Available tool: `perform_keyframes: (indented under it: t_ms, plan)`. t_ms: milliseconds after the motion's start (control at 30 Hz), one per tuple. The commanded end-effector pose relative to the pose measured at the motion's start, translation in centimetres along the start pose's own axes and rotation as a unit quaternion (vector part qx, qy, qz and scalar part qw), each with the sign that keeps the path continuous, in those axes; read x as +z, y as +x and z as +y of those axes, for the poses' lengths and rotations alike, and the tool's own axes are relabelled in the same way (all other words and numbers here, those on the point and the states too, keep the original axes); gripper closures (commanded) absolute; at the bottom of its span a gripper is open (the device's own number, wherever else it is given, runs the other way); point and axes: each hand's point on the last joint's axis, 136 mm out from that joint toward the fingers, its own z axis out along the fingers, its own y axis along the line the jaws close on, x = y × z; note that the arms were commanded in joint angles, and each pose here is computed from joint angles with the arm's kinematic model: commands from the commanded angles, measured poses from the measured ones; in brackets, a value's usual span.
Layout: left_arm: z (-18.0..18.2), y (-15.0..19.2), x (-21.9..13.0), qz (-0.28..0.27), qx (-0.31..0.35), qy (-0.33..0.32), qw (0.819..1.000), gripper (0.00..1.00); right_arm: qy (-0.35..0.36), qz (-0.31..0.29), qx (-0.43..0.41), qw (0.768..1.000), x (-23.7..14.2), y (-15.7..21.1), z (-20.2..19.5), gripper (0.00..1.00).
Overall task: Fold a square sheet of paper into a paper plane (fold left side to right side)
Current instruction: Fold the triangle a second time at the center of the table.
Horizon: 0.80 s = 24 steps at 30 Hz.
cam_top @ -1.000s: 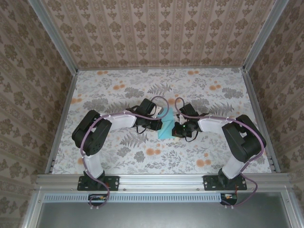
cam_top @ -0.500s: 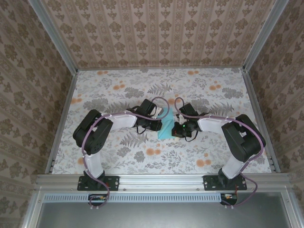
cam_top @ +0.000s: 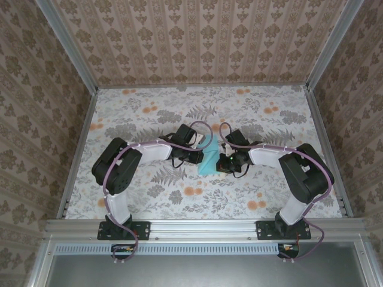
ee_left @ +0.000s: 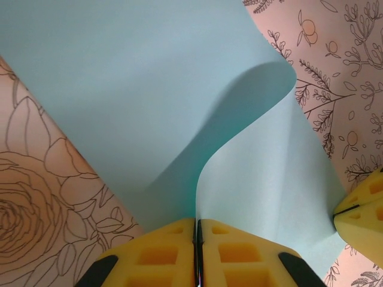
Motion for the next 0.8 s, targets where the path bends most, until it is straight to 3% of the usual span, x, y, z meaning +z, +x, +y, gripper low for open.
perform_keyframes:
  t_ms: [0, 767]
  plan:
    - [0.3, -0.5, -0.2, -0.002, 0.011, -0.004, 1.000, 0.89, 0.048, 0.043, 0.018, 0.998, 0.8, 2.2, -2.4, 0.99]
    - [-0.3, 0.9, 0.7, 0.030, 0.024, 0.007, 0.999, 0.89, 0.048, 0.043, 0.015, 0.998, 0.7, 2.0, -2.2, 0.99]
